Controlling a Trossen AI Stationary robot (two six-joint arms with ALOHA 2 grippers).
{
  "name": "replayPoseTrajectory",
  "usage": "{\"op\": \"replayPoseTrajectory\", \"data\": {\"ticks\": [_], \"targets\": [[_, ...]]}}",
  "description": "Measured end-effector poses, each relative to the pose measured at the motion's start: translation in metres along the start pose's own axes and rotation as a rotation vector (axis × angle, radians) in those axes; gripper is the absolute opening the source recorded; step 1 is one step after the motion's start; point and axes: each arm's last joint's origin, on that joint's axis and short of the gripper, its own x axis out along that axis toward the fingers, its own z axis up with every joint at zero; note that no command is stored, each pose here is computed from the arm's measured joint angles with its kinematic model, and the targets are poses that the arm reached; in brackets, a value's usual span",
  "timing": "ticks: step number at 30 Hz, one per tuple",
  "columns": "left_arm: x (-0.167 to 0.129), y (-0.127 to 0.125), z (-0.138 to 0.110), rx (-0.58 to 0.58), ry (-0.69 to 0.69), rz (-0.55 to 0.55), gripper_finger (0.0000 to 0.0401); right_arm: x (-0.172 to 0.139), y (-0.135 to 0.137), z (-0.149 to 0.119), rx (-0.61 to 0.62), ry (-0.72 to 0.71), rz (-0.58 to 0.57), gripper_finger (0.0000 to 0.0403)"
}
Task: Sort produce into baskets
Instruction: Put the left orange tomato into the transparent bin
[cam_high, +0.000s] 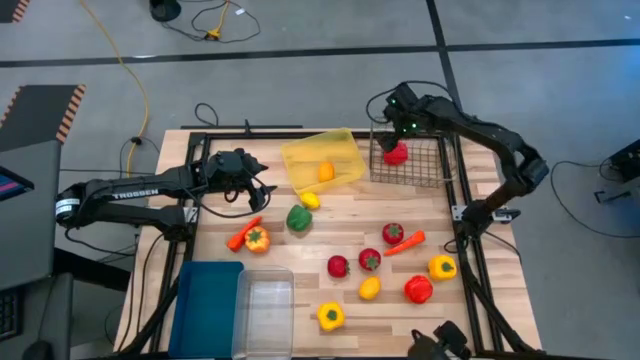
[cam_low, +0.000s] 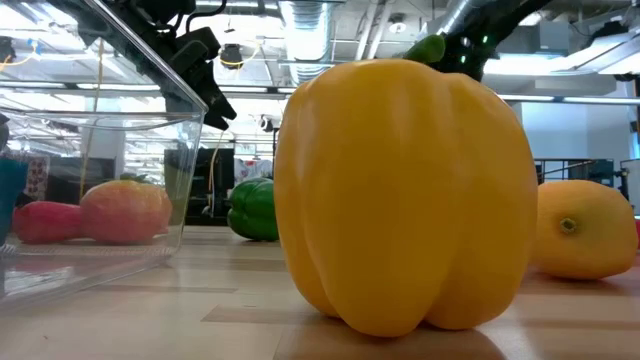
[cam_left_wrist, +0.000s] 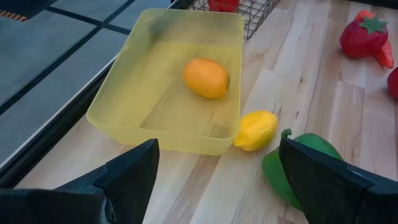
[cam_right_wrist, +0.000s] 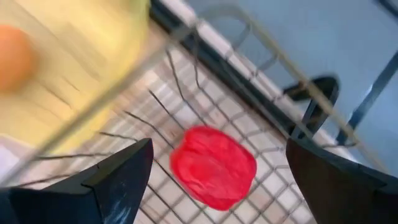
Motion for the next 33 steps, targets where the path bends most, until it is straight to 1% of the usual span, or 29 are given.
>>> {"op": "replayPoseTrajectory", "data": {"ticks": [6, 9, 11, 14, 17, 19, 23, 33], "targets": [[0.000, 0.000, 0.000, -0.009, 0.000, 0.000, 0.0320, -0.047, 0.012, -0.004, -0.036, -0.143, 0.033, 0.0395], [0.000, 0.000, 0.000, -0.023, 0.001, -0.013, 0.0320, -0.064, 0.021, -0.008, -0.064, -0.194, 0.057, 0.0395], [0.000, -0.003, 0.000, -0.023, 0.005, -0.059, 0.0320, -0.074, 0.027, -0.011, -0.084, -0.222, 0.074, 0.0395], [-0.001, -0.009, -0.001, -0.010, 0.014, -0.155, 0.0320, -0.083, 0.036, -0.014, -0.113, -0.248, 0.099, 0.0395], [-0.002, -0.017, -0.003, -0.014, 0.042, -0.256, 0.0320, -0.087, 0.045, -0.017, -0.144, -0.259, 0.122, 0.0395], [-0.003, -0.021, -0.005, -0.034, 0.062, -0.295, 0.0320, -0.089, 0.050, -0.017, -0.161, -0.261, 0.134, 0.0395], [-0.004, -0.025, -0.006, -0.072, 0.075, -0.306, 0.0320, -0.085, 0.061, -0.018, -0.195, -0.247, 0.153, 0.0395], [-0.004, -0.025, -0.005, -0.075, 0.071, -0.309, 0.0320, -0.077, 0.078, -0.018, -0.247, -0.213, 0.179, 0.0395]]}}
